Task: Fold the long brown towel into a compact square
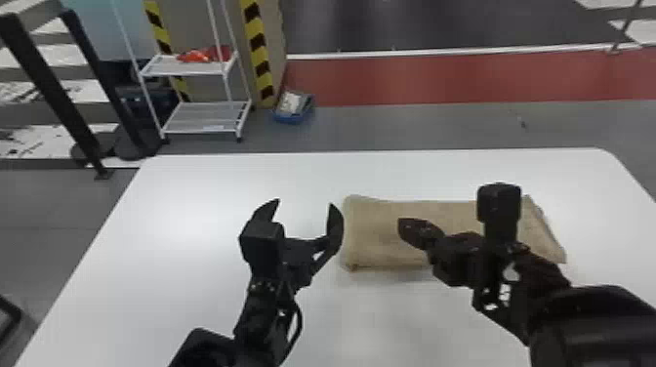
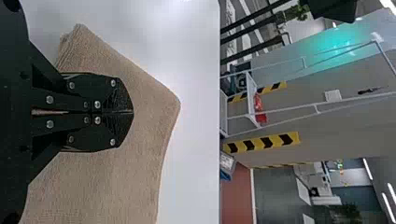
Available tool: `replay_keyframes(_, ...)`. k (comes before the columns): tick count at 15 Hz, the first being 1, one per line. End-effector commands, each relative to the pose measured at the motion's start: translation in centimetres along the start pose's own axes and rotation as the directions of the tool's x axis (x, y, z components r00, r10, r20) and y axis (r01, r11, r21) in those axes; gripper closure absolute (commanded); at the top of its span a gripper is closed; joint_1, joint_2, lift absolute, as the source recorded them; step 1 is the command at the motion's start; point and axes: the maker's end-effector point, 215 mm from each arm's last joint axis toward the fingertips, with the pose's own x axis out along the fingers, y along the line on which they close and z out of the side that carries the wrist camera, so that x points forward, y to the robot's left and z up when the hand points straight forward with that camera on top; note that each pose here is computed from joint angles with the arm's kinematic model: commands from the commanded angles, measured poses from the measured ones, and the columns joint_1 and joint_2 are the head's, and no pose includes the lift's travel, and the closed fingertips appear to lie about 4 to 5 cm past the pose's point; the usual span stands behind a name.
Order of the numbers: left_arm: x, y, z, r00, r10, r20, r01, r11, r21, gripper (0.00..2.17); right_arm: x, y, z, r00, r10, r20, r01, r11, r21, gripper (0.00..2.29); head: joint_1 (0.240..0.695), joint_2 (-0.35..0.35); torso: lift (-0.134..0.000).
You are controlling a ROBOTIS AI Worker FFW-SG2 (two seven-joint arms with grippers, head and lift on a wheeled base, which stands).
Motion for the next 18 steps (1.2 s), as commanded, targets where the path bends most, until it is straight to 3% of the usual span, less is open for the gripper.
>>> replay_keyframes(1, 0.1, -0.6, 0.4, 1.000, -0.009, 0.008, 0.009, 1.000, -0.003, 0.04, -3.5, -5.0, 1.4, 0.996, -0.085, 0.033, 0.085, 0.996, -0.001, 1.72, 0.695, 0.078, -0.118)
replay_keyframes(2, 0.3, -0.7, 0.6, 1.000, -0.012, 0.012, 0.012, 1.000, -0.003, 0.04, -4.8, -7.0, 1.3, 0.994, -0.108, 0.034, 0.108, 0.994, 0.016, 1.71, 0.695, 0.060, -0.118)
replay_keyframes(3, 0.4, -1.1, 0.8, 1.000, -0.014, 0.016, 0.014, 1.000, -0.008, 0.04, -6.5, -9.3, 2.0, 0.989, -0.137, 0.060, 0.136, 0.990, 0.031, 1.44, 0.695, 0.036, -0.118)
replay_keyframes(4, 0.5, -1.6, 1.0, 1.000, -0.021, 0.019, 0.021, 1.000, -0.011, 0.04, -8.4, -11.7, 2.1, 0.982, -0.172, 0.080, 0.168, 0.984, 0.054, 1.14, 0.695, -0.014, -0.118)
replay_keyframes(6, 0.8, -2.9, 1.2, 0.999, -0.039, 0.023, 0.039, 0.999, -0.009, 0.04, -12.4, -16.1, 3.8, 0.959, -0.239, 0.151, 0.229, 0.970, 0.080, 0.12, 0.695, -0.068, -0.118)
replay_keyframes(7, 0.9, -3.6, 0.9, 0.999, -0.051, 0.018, 0.051, 0.999, -0.008, 0.04, -14.7, -18.4, 4.0, 0.948, -0.270, 0.171, 0.253, 0.960, 0.118, 0.00, 0.695, -0.099, -0.118)
replay_keyframes(10, 1.5, -7.9, -0.6, 0.993, -0.121, -0.011, 0.121, 0.993, -0.003, 0.15, -19.7, -23.1, 4.3, 0.906, -0.364, 0.219, 0.333, 0.928, 0.165, 0.05, 0.695, -0.229, -0.118)
replay_keyframes(11, 1.6, -10.0, -0.8, 0.987, -0.161, -0.014, 0.161, 0.987, 0.000, 0.32, -21.0, -24.3, 3.9, 0.893, -0.391, 0.220, 0.360, 0.917, 0.171, 0.06, 0.695, -0.263, -0.118)
replay_keyframes(13, 2.2, -12.9, -1.1, 0.971, -0.234, -0.042, 0.234, 0.972, -0.009, 1.27, -22.3, -25.4, 3.2, 0.886, -0.412, 0.215, 0.378, 0.908, 0.181, 0.06, 0.695, -0.332, -0.118)
replay_keyframes(14, 2.6, -13.8, -2.9, 0.959, -0.256, -0.124, 0.254, 0.967, -0.033, 1.67, -22.4, -25.5, 3.1, 0.884, -0.414, 0.215, 0.382, 0.907, 0.178, 0.06, 0.695, -0.350, -0.118)
replay_keyframes(15, 2.8, -13.9, -3.3, 0.955, -0.257, -0.149, 0.255, 0.966, -0.031, 1.77, -22.5, -25.5, 3.1, 0.883, -0.416, 0.217, 0.385, 0.907, 0.173, 0.06, 0.695, -0.350, -0.118)
replay_keyframes(18, 2.9, -14.3, -3.8, 0.944, -0.279, -0.174, 0.277, 0.960, -0.033, 1.77, -22.3, -26.1, 2.2, 0.887, -0.419, 0.193, 0.391, 0.905, 0.167, 0.06, 0.695, -0.350, -0.118)
